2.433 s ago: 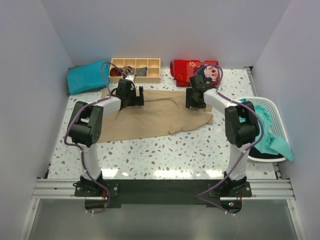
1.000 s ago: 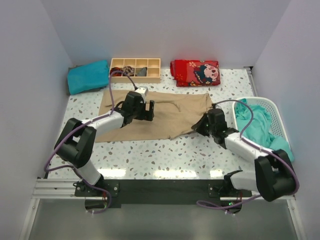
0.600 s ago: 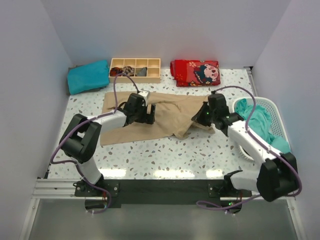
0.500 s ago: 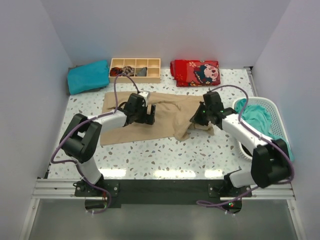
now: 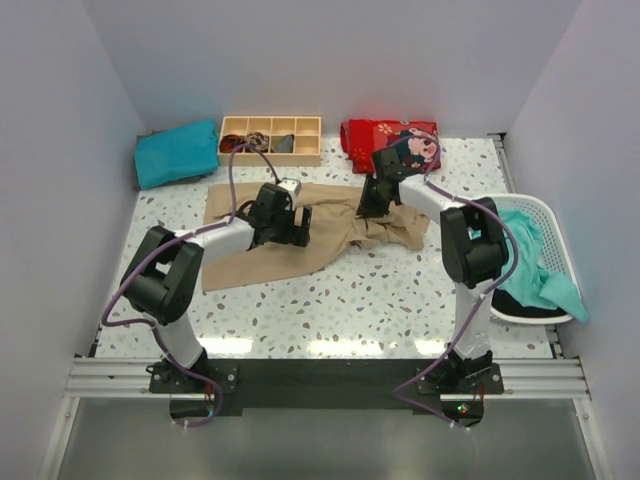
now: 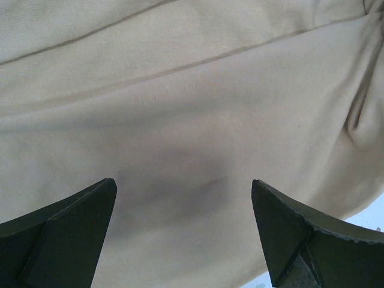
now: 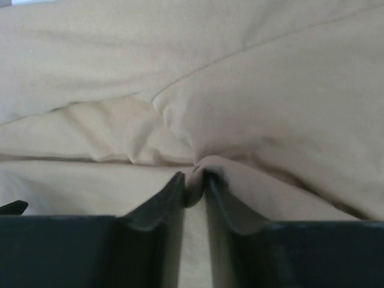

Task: Fold and stack the t-shirts
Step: Grap the side of the flattened tshirt closest away from the robot with both arms, then fold the other side of the tshirt into a rectangle

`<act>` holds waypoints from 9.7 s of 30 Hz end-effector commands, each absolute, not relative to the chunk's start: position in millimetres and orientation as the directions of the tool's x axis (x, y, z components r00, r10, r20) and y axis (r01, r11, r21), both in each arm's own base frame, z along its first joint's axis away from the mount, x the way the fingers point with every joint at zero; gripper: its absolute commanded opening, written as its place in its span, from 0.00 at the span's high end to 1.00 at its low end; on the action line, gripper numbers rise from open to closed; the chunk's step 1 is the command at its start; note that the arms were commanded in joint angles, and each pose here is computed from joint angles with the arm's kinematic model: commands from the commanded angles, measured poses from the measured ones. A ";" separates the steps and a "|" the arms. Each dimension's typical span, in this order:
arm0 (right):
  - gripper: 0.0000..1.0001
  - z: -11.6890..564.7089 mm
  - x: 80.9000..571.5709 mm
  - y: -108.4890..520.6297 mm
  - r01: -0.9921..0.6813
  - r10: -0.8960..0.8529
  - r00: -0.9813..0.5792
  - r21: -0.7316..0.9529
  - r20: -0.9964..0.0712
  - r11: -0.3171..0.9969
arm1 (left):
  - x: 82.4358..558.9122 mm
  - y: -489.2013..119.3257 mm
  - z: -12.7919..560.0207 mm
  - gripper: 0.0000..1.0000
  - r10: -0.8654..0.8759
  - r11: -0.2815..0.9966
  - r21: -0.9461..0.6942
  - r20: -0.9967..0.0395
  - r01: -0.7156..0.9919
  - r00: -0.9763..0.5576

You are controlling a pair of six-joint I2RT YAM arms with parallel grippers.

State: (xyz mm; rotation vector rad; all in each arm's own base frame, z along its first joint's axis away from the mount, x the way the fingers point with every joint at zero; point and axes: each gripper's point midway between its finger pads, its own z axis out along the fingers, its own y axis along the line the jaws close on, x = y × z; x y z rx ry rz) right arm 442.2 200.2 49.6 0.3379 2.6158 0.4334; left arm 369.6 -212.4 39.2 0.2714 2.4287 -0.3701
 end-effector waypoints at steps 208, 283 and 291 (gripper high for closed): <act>1.00 123.4 170.3 121.9 0.127 0.231 -0.929 0.337 -0.289 0.933 | 236.3 -37.3 53.3 1.00 -0.634 0.773 -0.364 -0.402 -0.520 -0.661; 1.00 102.2 336.1 62.5 0.109 0.122 -0.930 0.059 -0.347 0.992 | 383.0 -11.8 59.6 1.00 -0.521 0.835 -0.428 -0.415 -0.345 -0.746; 1.00 99.4 369.6 51.5 0.155 0.165 -0.914 0.058 -0.371 0.986 | 386.4 11.8 69.8 1.00 -0.469 0.882 -0.307 -0.478 -0.359 -0.743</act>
